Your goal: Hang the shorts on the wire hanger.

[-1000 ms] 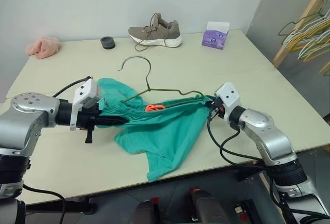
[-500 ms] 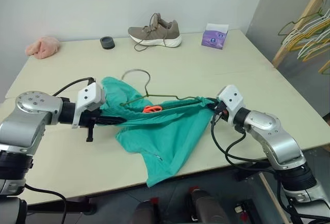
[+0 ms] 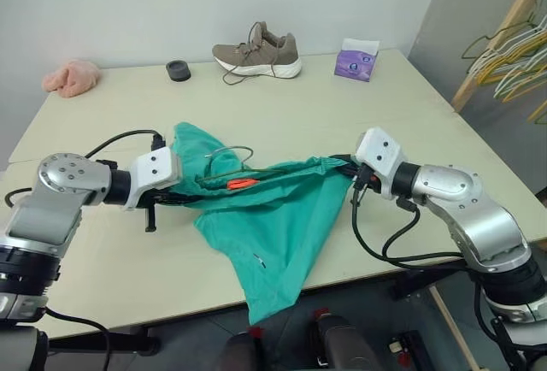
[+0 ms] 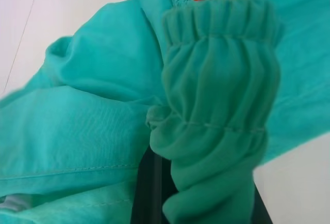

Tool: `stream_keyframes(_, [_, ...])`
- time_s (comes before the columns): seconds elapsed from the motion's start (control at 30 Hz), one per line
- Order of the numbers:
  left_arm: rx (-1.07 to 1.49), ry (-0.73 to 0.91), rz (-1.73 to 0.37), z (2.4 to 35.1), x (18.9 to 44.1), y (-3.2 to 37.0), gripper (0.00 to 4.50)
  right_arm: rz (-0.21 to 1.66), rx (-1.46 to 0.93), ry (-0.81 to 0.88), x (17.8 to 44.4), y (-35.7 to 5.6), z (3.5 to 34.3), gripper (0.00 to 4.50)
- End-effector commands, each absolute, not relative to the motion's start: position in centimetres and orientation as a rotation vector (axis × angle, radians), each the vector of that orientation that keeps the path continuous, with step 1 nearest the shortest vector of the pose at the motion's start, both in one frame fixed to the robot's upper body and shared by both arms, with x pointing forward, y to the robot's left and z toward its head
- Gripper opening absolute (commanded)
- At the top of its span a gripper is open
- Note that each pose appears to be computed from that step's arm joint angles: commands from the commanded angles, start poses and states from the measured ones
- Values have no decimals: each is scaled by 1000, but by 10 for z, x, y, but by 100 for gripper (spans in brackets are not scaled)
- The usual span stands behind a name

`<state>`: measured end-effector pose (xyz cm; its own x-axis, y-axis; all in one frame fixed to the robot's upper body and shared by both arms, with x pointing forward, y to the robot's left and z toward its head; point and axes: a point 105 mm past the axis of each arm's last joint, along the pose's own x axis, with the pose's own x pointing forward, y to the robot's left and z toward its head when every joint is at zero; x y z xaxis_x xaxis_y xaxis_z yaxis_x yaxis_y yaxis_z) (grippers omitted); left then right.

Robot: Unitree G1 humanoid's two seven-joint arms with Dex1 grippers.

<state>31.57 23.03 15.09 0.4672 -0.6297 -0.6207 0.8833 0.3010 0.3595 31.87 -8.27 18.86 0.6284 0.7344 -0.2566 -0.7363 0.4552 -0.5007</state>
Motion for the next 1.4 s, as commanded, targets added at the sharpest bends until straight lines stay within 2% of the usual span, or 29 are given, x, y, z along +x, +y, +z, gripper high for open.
stream_keyframes(0.03, [695, 340, -1029, 162, 320, 218, 0, 971, -666, -44, 309, -70, 199, 5])
stream_keyframes(0.1, [663, 314, -1063, 162, 317, 207, 0, 982, -672, -49, 308, -67, 198, 5])
stream_keyframes(0.2, [641, 315, -1123, 158, 309, 196, 0, 1001, -690, -51, 306, -64, 198, 69])
stream_keyframes(0.43, [658, 397, -1211, 149, 293, 196, 0, 946, -817, -43, 316, -78, 196, 303])
stream_keyframes(0.57, [661, 392, -1224, 149, 293, 193, 0, 1006, -873, -10, 314, -79, 187, 303])
stream_keyframes(0.87, [670, 367, -1253, 149, 297, 183, 0, 1267, -913, 182, 296, -78, 162, 303])
stream_keyframes(1.13, [646, 342, -1294, 152, 292, 175, 0, 1291, -898, 202, 304, -66, 163, 303])
stream_keyframes(1.27, [606, 298, -1306, 160, 292, 166, 0, 1309, -900, 223, 306, -63, 159, 213])
stream_keyframes(1.4, [602, 262, -1292, 164, 296, 164, 0, 1327, -903, 229, 305, -63, 159, 63])
